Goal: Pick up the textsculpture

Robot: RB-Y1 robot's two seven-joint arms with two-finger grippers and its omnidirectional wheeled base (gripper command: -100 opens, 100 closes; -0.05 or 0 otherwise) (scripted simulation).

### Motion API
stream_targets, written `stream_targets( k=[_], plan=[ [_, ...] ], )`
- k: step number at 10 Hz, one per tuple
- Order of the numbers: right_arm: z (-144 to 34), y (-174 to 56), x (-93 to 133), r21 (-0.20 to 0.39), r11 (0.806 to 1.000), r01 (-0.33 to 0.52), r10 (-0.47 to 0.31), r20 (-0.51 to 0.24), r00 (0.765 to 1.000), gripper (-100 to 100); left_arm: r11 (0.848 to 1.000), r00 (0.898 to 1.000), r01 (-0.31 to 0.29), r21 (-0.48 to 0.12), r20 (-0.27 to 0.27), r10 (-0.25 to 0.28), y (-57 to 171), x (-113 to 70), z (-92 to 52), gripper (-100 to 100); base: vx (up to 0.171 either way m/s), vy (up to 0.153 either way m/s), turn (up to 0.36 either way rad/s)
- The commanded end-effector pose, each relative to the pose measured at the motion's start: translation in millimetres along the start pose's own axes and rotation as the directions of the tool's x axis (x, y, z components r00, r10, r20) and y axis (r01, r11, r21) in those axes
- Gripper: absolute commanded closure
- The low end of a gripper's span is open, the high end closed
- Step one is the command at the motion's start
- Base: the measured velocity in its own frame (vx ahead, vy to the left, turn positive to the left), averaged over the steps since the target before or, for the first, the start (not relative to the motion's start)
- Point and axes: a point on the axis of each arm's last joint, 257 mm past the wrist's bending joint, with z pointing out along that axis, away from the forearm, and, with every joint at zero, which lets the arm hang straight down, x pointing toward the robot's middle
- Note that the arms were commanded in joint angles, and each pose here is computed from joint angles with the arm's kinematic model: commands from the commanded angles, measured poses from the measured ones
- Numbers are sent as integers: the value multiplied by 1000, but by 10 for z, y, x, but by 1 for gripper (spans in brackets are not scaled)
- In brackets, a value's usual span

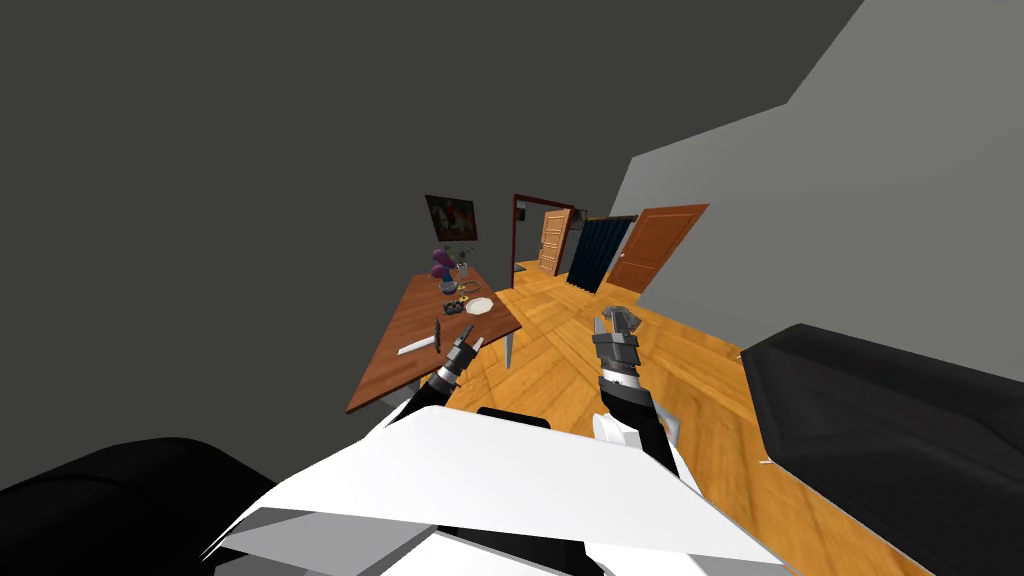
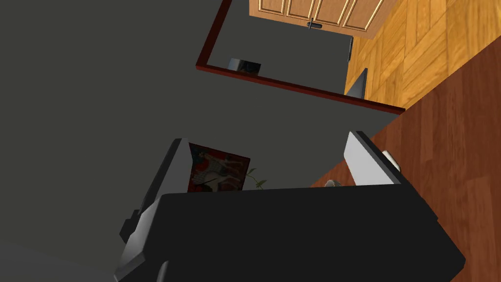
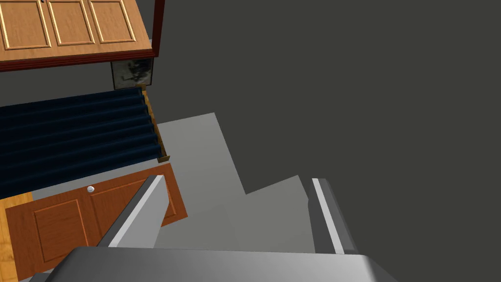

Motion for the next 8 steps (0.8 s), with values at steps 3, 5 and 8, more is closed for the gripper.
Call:
stream_targets(
  k=[3,5,8],
  plan=[
    [0,0,0,0,1000,0,0,0,1000,0,985,997,64,-157,-24,-69,530,49,-301,-100,-24,-25,-160],
    [0,0,0,0,1000,0,0,0,1000,0,966,996,74,-247,-30,-84,800,7,-514,-100,-14,-15,-149],
    [0,0,0,0,1000,0,0,0,1000,0,939,994,91,-332,-31,-107,1053,-3,-745,-100,-3,-10,-135]
  ],
)
